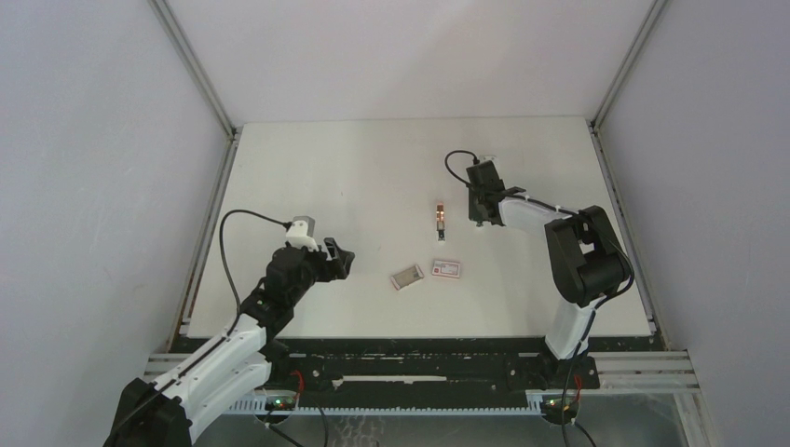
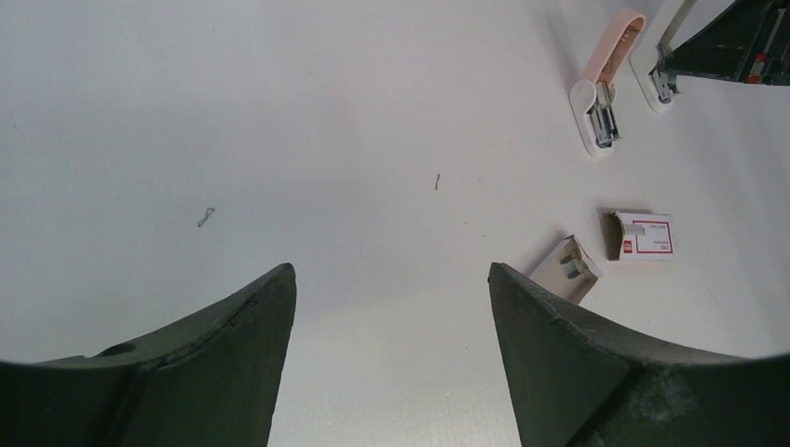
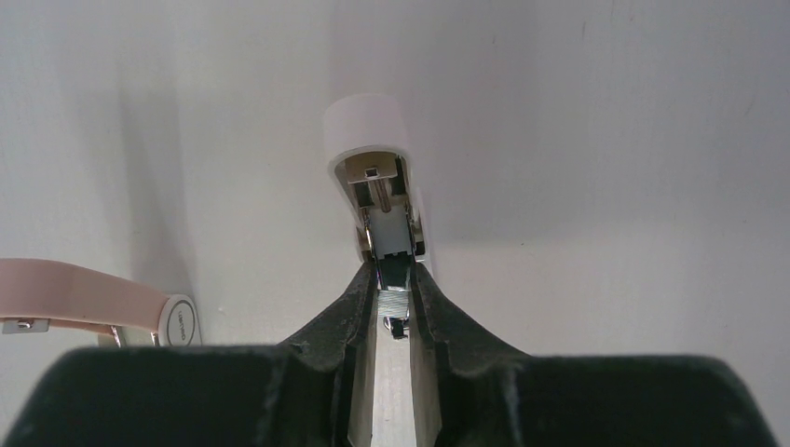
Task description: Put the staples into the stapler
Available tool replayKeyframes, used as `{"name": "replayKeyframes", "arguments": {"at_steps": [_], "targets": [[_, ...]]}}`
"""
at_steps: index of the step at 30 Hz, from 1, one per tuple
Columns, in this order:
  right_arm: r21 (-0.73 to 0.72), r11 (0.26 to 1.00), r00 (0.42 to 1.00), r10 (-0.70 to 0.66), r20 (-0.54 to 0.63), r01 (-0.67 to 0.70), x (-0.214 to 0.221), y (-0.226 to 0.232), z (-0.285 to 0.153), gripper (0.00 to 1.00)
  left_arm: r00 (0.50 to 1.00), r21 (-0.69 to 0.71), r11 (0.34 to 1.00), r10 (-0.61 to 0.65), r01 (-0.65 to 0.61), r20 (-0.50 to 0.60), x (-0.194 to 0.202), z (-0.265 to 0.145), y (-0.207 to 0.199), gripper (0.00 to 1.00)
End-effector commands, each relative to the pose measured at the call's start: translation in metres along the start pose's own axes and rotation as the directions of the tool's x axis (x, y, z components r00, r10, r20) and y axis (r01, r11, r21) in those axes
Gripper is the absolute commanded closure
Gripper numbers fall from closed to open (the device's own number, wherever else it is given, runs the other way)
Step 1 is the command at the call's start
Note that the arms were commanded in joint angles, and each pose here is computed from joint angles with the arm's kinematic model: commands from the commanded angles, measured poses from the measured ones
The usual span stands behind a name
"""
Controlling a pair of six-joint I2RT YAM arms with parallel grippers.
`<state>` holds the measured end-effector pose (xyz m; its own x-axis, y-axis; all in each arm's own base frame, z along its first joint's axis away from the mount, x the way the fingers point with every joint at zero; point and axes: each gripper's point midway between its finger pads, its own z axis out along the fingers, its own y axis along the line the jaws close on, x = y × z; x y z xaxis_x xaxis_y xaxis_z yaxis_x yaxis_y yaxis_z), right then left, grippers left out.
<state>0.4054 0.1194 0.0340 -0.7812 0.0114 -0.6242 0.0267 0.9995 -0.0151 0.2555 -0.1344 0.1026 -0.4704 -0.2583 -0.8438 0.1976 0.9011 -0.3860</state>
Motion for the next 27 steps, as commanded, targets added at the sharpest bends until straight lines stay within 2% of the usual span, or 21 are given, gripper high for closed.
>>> {"name": "replayKeyframes", "arguments": {"at_steps": [1,15,27], "targets": [[-0.02,1.0,0.999,0.024,0.024,-0.023,-0.013,0.006,-0.007,0.86,0.999,0.0,1.0,0.013,-0.013,0.032,-0.004,0.0,0.002,0.2],[-0.175,0.984,0.999,0.017,-0.041,-0.024,0.005,0.048,-0.016,0.86,1.0,-0.006,1.0,0.015,-0.015,0.025,-0.003,0.001,0.003,0.2],[-0.284,0.959,0.997,-0.009,-0.076,-0.013,0.025,0.094,-0.044,0.87,1.0,-0.005,1.0,0.014,-0.014,0.023,-0.003,0.001,0.003,0.2]]}}
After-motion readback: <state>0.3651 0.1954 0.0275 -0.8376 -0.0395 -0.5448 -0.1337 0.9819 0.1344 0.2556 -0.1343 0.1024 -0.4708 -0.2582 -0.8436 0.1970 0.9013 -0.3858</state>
